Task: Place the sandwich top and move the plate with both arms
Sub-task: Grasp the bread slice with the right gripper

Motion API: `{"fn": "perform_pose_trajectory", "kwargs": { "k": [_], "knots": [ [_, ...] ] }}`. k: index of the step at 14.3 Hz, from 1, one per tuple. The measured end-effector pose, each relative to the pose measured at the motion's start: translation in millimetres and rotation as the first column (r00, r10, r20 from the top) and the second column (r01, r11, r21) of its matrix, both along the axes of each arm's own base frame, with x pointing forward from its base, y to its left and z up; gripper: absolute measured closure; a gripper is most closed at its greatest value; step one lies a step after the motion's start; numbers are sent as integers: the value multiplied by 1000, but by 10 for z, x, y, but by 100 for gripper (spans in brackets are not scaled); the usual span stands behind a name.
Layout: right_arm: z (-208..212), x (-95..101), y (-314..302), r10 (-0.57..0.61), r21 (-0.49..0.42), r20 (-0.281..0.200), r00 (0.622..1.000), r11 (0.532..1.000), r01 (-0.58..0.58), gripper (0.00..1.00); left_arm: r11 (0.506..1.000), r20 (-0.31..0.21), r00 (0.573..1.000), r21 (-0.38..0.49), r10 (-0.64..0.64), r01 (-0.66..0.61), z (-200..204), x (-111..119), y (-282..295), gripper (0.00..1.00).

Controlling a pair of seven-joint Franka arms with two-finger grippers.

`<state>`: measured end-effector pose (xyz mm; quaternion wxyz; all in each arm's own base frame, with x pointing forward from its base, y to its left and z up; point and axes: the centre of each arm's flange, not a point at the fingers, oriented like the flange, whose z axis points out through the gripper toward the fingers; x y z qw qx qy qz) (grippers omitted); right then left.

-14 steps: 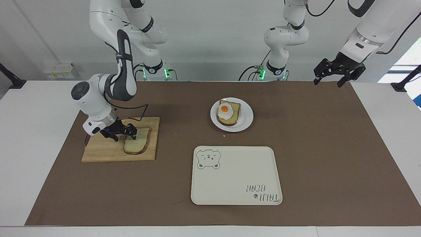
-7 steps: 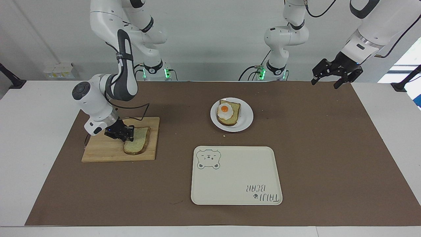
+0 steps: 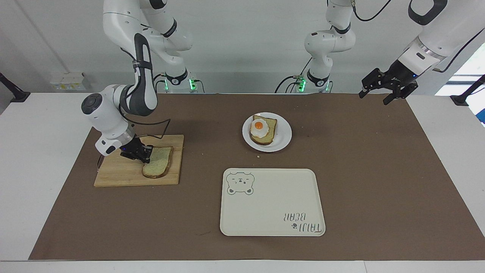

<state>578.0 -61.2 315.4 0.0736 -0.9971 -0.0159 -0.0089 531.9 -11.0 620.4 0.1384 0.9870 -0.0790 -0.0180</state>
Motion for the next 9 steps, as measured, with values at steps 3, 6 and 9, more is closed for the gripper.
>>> {"fn": "perform_pose_trajectory", "kwargs": {
  "k": [3,6,9],
  "knots": [
    [25,13,1,1,0,2,1000,1000,-1,95,999,4,999,-25,-38,38,-93,-14,66,0],
    [136,69,17,10,7,-3,1000,1000,-10,95,997,2,998,-32,-68,68,-192,-18,69,0],
    [370,127,70,29,20,-15,999,999,-29,95,996,2,997,-33,-79,79,-276,-13,73,0]
  ]
}}
